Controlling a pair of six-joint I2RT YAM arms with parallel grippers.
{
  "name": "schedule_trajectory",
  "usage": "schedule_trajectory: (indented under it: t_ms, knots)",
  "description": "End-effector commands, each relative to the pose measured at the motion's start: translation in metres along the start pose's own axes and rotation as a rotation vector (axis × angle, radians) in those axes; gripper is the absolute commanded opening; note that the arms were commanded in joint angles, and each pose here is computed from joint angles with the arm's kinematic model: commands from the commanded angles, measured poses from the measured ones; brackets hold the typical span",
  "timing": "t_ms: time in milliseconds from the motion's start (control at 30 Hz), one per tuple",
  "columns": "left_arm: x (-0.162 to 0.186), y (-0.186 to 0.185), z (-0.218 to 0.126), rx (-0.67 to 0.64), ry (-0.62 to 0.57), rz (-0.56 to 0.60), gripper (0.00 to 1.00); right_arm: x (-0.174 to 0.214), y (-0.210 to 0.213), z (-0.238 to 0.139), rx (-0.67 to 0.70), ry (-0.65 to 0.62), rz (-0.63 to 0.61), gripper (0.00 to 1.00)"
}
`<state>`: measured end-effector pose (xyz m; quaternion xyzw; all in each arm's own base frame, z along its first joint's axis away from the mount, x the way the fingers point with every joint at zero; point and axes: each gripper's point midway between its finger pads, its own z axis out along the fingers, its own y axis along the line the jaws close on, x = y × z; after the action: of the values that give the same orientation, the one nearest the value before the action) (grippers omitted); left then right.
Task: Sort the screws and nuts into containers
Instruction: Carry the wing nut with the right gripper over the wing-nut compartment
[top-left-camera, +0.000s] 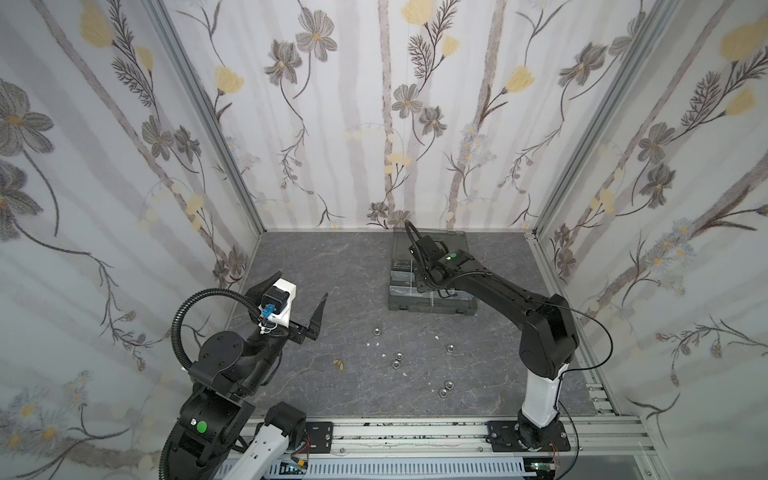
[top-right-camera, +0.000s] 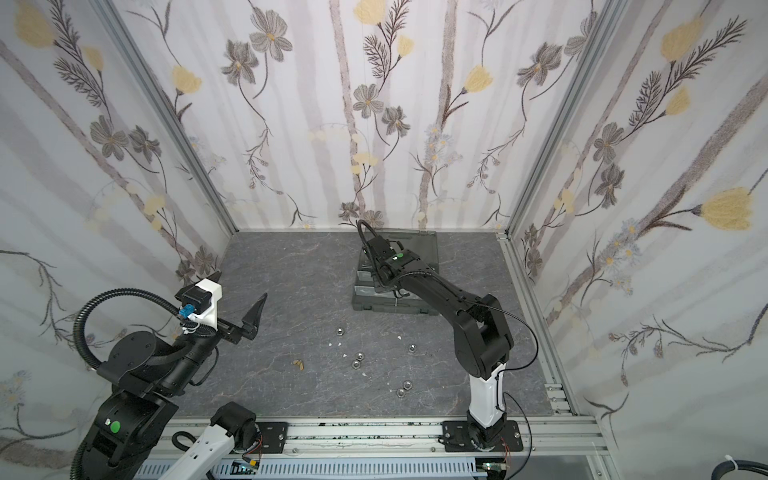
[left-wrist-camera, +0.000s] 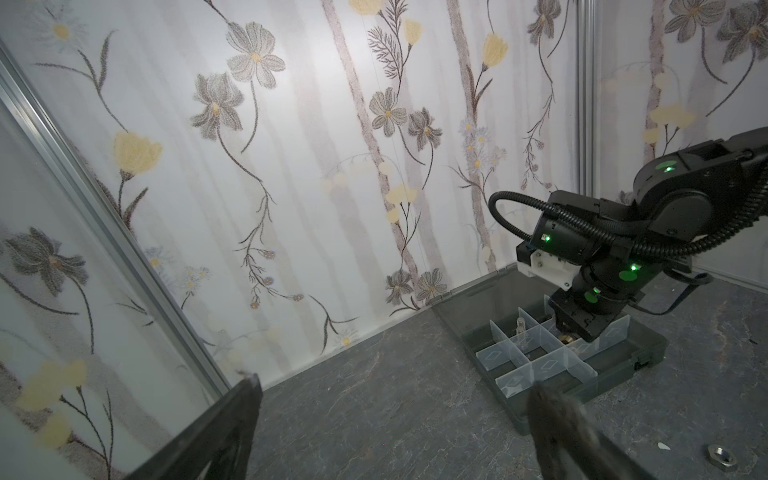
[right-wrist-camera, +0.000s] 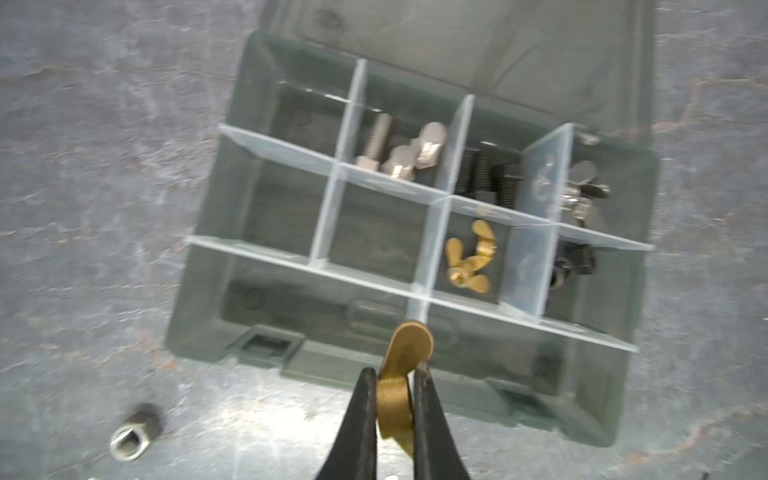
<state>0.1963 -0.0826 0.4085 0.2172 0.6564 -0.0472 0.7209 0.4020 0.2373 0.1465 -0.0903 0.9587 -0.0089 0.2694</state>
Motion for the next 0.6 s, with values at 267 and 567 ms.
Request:
schedule_trajectory:
  t_ms: [267, 567]
  knots:
    - [-0.007, 0.0, 0.005, 0.006, -0.011, 0.0, 1.0, -0.013, -0.064, 0.043, 0.105, 0.005, -0.012, 0.09]
    - [-0.008, -0.001, 0.007, 0.015, -0.004, -0.001, 1.0, -0.017, -0.058, 0.079, 0.086, 0.025, -0.032, 0.1]
